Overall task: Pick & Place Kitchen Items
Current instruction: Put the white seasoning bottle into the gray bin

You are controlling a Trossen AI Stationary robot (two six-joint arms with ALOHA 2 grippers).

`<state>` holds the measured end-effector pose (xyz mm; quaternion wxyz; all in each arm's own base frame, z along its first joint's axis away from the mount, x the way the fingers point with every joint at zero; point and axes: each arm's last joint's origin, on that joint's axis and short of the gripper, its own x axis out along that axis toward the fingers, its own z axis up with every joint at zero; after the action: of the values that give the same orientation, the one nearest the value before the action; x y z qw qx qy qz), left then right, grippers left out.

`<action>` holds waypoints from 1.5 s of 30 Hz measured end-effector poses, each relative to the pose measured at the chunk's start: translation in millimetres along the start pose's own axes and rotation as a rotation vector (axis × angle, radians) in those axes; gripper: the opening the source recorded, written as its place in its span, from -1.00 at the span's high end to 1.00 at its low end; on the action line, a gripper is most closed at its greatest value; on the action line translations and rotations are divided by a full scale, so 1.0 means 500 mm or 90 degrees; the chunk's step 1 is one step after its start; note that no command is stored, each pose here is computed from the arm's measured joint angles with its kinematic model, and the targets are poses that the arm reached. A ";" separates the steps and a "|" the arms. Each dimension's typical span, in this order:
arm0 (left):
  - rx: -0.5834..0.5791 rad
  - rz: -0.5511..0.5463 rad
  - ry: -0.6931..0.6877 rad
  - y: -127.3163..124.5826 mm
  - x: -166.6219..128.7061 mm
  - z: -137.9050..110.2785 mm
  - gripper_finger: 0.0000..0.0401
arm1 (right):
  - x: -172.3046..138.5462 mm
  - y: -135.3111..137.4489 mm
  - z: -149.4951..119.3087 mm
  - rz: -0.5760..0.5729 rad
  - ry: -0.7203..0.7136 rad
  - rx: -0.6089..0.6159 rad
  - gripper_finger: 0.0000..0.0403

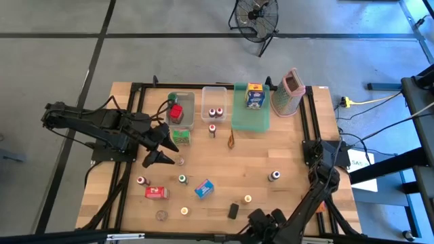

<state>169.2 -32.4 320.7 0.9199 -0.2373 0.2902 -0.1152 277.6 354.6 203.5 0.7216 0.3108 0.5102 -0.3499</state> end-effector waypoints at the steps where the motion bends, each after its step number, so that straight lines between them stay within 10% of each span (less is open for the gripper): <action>1: 0.000 -0.001 -0.001 0.000 0.000 0.000 -0.43 | -0.014 0.003 0.005 0.005 0.001 -0.008 0.00; 20: 0.072 -0.142 -0.167 -0.089 0.064 0.039 -0.43 | -0.284 0.005 0.180 0.288 -0.148 -0.237 -0.01; 32: 0.036 -0.199 -0.135 -0.136 0.195 0.009 -0.43 | -0.300 0.020 0.269 0.311 -0.243 -0.421 -0.01; 45: 0.084 -0.186 -0.187 -0.110 0.173 0.041 -0.43 | -0.316 0.002 0.392 0.319 -0.268 -0.440 -0.01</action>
<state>246.7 -102.2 321.8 0.9395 -0.2301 0.1073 -0.2299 343.1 226.7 410.2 0.9325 0.0889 0.3488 -0.0301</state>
